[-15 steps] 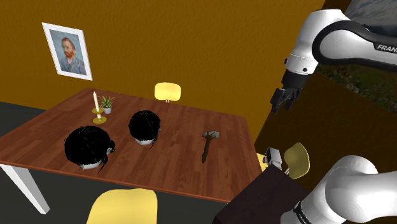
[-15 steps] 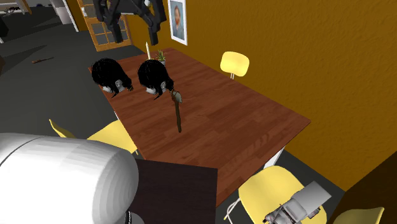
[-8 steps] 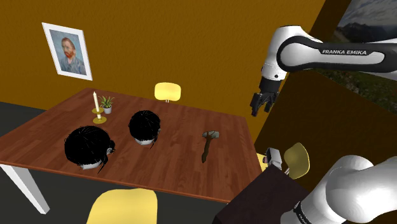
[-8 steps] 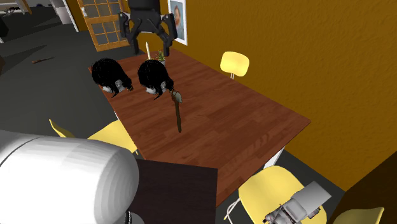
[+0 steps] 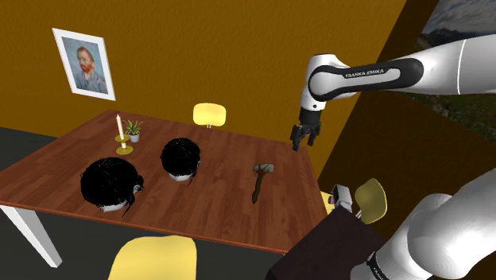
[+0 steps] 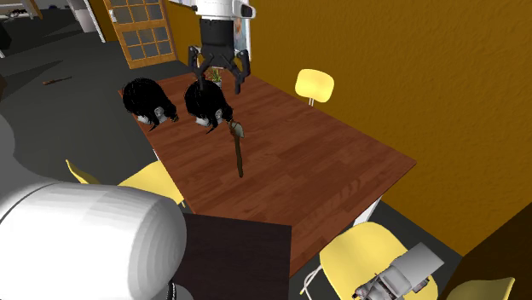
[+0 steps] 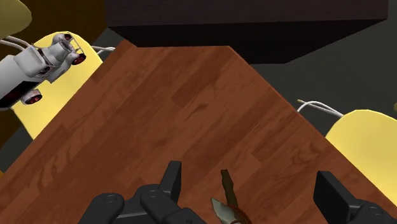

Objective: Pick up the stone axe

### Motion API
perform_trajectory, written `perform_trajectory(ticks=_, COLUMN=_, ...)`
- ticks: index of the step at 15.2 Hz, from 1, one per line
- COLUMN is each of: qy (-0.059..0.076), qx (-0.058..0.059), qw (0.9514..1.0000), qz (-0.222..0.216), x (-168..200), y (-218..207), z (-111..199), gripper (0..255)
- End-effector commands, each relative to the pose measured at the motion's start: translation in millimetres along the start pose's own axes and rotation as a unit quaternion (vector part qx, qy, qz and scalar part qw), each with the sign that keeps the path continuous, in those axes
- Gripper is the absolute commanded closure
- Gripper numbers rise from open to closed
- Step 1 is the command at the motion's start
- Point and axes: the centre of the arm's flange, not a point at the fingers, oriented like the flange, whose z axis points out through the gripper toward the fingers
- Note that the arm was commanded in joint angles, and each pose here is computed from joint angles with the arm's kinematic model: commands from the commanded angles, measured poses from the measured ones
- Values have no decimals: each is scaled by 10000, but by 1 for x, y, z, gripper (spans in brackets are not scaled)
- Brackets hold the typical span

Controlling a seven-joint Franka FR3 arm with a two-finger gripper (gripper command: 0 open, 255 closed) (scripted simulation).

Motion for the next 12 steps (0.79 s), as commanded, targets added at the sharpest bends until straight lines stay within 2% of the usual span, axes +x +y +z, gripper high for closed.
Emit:
perform_trajectory(ticks=1, qy=-83, qx=28, qw=9999, qz=-52, x=24, y=-2, z=17, gripper=0)
perform_trajectory(ticks=12, qy=-536, qx=184, qw=9978, qz=-336, x=150, y=-9, z=110, gripper=0)
